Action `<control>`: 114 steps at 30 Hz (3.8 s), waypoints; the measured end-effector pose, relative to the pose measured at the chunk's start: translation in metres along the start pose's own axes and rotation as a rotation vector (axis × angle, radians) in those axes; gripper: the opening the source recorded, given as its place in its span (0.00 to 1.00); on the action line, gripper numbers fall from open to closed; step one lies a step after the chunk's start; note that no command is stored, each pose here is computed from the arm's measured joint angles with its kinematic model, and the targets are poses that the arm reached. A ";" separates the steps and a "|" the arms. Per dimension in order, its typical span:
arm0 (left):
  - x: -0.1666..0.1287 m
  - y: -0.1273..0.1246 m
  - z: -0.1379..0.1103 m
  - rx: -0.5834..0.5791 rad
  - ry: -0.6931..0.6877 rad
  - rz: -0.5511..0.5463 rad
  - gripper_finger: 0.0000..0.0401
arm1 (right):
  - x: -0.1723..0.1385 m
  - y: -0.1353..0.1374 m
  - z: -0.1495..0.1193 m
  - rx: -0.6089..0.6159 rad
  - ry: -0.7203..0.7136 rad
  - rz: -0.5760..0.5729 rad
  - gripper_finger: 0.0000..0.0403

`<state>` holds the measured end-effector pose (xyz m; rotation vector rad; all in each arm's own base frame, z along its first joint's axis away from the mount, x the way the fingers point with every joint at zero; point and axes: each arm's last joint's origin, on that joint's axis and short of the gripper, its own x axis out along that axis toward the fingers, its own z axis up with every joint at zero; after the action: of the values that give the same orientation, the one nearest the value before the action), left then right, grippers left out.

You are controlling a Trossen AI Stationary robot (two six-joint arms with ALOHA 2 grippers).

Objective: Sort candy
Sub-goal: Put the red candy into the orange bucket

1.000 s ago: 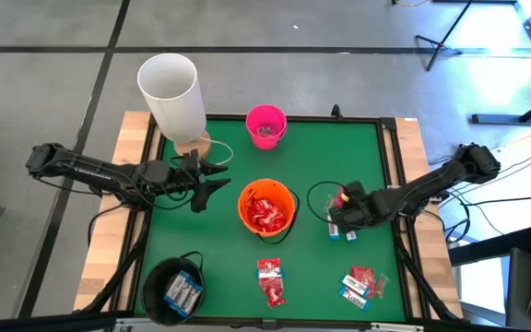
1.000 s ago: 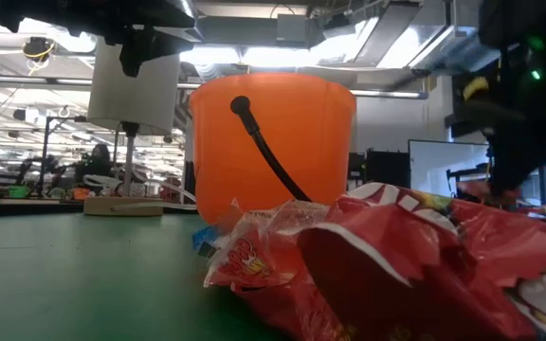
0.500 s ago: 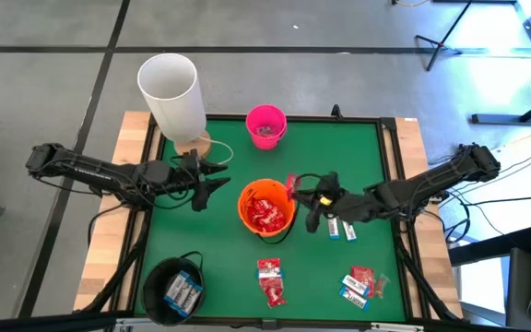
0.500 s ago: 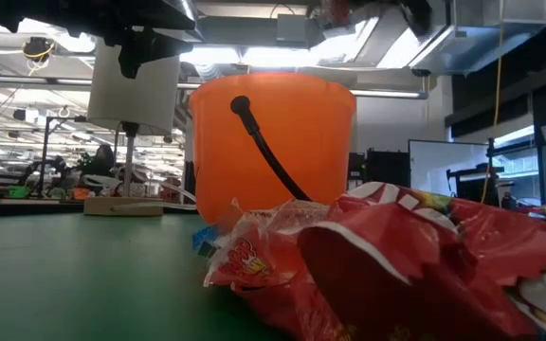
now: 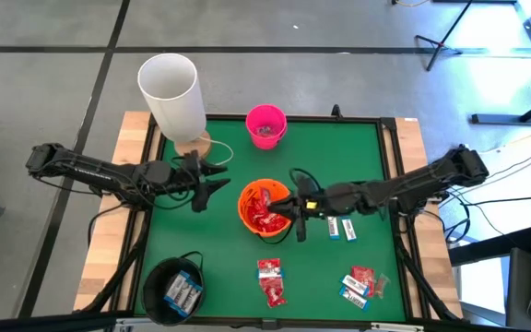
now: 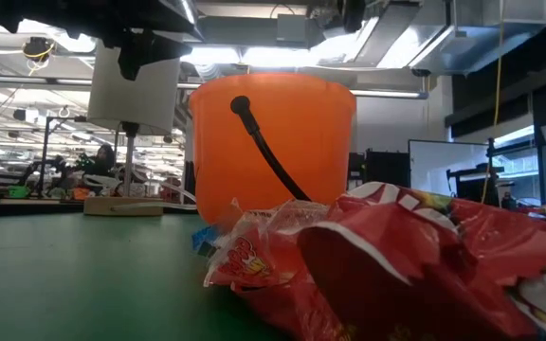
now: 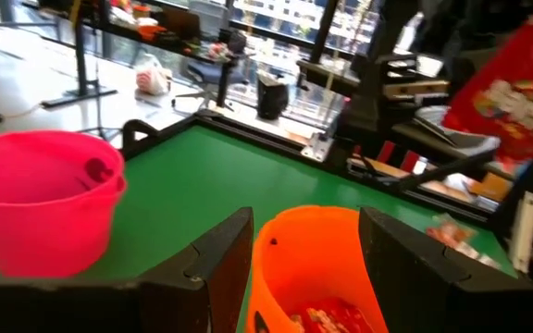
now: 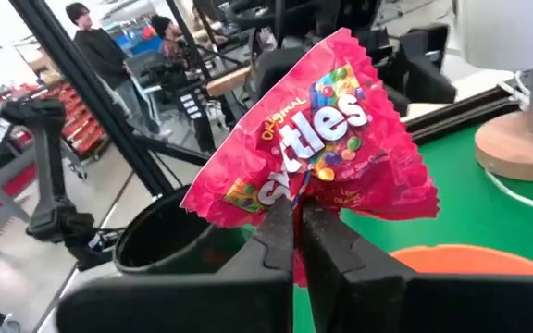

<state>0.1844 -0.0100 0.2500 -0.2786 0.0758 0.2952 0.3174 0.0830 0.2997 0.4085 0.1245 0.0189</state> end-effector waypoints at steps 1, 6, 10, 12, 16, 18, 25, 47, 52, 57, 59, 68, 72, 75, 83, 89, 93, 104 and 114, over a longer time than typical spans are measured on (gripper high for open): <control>0.000 0.000 0.000 0.000 0.004 -0.011 0.47 | 0.001 -0.001 0.000 0.002 -0.002 0.002 0.01; 0.000 -0.001 -0.001 0.002 0.019 -0.040 0.47 | 0.001 -0.002 0.000 -0.003 -0.008 -0.025 0.01; 0.000 -0.001 -0.001 0.003 0.018 -0.038 0.47 | 0.001 -0.004 -0.002 -0.007 0.003 -0.060 0.03; 0.000 -0.001 -0.001 0.003 0.018 -0.037 0.47 | 0.003 -0.005 -0.005 -0.012 0.014 -0.081 0.03; 0.000 -0.001 -0.001 0.004 0.021 -0.036 0.47 | 0.005 -0.007 -0.009 0.001 0.028 -0.100 0.03; 0.000 -0.001 -0.002 0.006 0.023 -0.032 0.47 | 0.008 -0.008 -0.013 0.002 0.039 -0.114 0.03; 0.000 0.001 -0.002 0.008 0.016 0.006 0.47 | 0.017 -0.013 -0.024 -0.009 0.068 -0.134 0.03; 0.000 0.002 0.001 -0.037 -0.026 0.062 0.47 | 0.012 -0.034 -0.048 -0.100 0.080 -0.103 0.04; 0.000 0.002 0.001 -0.056 -0.033 0.076 0.47 | 0.010 -0.037 -0.054 -0.101 0.083 -0.104 0.04; 0.000 0.002 0.002 -0.076 -0.039 0.075 0.47 | 0.009 -0.039 -0.056 -0.106 0.088 -0.127 0.04; 0.000 0.002 0.002 -0.076 -0.040 0.075 0.47 | 0.009 -0.039 -0.056 -0.106 0.088 -0.129 0.04; 0.000 0.001 0.006 -0.102 -0.077 0.055 0.47 | 0.009 -0.039 -0.056 -0.106 0.086 -0.133 0.04; 0.000 -0.001 0.008 -0.114 -0.092 0.030 0.47 | 0.009 -0.039 -0.057 -0.104 0.088 -0.134 0.04; 0.000 -0.001 0.008 -0.114 -0.087 0.005 0.47 | 0.009 -0.040 -0.057 -0.103 0.091 -0.145 0.04; 0.000 -0.002 0.008 -0.117 -0.089 -0.002 0.47 | 0.009 -0.045 -0.059 -0.068 0.102 -0.215 0.04; 0.000 -0.002 0.008 -0.115 -0.084 -0.020 0.47 | 0.008 -0.045 -0.059 -0.063 0.096 -0.227 0.04; 0.000 -0.002 0.008 -0.097 -0.085 -0.019 0.47 | 0.008 -0.045 -0.059 -0.041 0.093 -0.230 0.04; 0.000 -0.002 0.008 -0.053 -0.085 -0.016 0.47 | 0.009 -0.050 -0.057 -0.014 0.083 -0.246 0.04; 0.000 -0.002 0.008 -0.054 -0.084 -0.017 0.47 | 0.011 -0.059 -0.054 0.023 0.113 -0.204 0.13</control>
<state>0.1849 -0.0098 0.2587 -0.3196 -0.0172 0.2919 0.3212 0.0508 0.2261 0.4161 0.2771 -0.1604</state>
